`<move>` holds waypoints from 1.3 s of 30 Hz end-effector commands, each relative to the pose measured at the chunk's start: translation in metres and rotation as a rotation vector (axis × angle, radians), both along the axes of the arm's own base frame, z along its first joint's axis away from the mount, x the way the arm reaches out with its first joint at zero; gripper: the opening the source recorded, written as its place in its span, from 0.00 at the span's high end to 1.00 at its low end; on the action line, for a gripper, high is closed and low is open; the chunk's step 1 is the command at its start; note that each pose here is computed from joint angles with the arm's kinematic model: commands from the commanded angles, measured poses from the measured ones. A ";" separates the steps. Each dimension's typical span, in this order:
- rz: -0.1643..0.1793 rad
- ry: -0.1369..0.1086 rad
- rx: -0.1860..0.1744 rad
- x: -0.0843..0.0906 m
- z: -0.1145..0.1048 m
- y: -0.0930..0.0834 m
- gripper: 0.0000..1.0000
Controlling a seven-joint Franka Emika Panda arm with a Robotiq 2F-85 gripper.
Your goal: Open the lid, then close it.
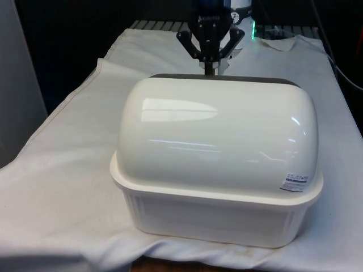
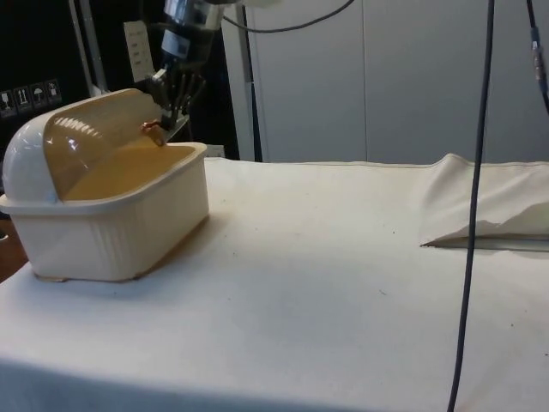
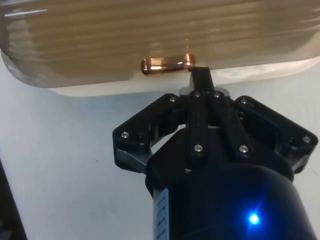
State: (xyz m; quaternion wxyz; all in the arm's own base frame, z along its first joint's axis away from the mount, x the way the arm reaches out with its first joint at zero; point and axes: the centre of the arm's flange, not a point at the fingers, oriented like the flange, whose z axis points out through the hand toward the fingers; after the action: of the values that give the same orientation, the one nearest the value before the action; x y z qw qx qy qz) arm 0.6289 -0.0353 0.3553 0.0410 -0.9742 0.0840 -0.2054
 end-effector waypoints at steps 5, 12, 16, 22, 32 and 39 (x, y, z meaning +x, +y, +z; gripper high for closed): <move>-0.008 -0.014 0.010 0.008 0.010 -0.001 1.00; -0.017 -0.028 0.023 0.017 0.020 -0.004 1.00; -0.018 -0.048 0.052 0.027 0.030 -0.003 1.00; -0.026 -0.064 0.062 0.036 0.037 -0.006 1.00; -0.038 -0.104 0.079 0.048 0.054 -0.010 1.00; -0.043 -0.114 0.082 0.047 0.066 -0.012 1.00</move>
State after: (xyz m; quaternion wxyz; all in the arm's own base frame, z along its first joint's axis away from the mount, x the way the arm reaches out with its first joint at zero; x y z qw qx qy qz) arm 0.6756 -0.0477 0.4197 0.0762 -0.9567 0.1114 -0.2579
